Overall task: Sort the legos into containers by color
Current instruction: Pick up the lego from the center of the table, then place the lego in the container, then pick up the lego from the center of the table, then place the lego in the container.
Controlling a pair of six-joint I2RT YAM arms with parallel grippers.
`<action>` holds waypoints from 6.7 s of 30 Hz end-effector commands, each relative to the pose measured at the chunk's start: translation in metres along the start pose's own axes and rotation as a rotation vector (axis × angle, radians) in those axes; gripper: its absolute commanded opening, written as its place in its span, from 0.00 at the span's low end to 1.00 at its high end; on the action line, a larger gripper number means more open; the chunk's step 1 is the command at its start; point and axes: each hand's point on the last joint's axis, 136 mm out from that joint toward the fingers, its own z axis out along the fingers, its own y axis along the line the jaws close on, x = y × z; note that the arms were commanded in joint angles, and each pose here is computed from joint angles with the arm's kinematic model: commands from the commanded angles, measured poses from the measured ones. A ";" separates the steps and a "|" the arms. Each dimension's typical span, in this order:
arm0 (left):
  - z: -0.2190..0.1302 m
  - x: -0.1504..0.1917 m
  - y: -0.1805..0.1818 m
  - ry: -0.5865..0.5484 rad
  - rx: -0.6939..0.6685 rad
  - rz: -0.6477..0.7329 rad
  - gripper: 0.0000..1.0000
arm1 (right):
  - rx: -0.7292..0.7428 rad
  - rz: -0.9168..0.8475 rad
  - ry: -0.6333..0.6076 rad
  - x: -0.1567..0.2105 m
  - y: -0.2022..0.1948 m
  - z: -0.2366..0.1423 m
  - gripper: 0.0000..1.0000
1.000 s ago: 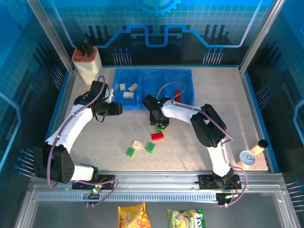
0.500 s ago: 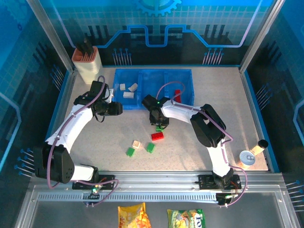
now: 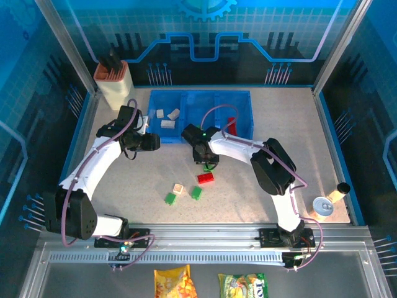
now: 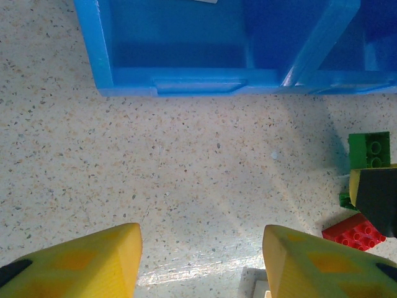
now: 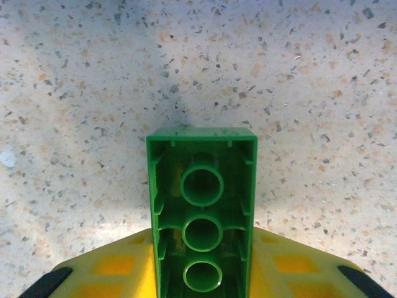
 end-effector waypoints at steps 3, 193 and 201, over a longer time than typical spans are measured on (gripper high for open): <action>-0.008 -0.003 0.004 -0.028 -0.005 0.018 0.56 | -0.022 -0.020 -0.055 -0.014 0.007 -0.034 0.35; -0.013 -0.009 0.017 -0.060 0.011 -0.046 0.57 | -0.095 -0.049 -0.051 -0.095 0.021 -0.027 0.44; -0.010 -0.007 0.020 -0.051 -0.002 -0.045 0.57 | -0.072 -0.061 -0.032 -0.112 0.013 -0.017 0.44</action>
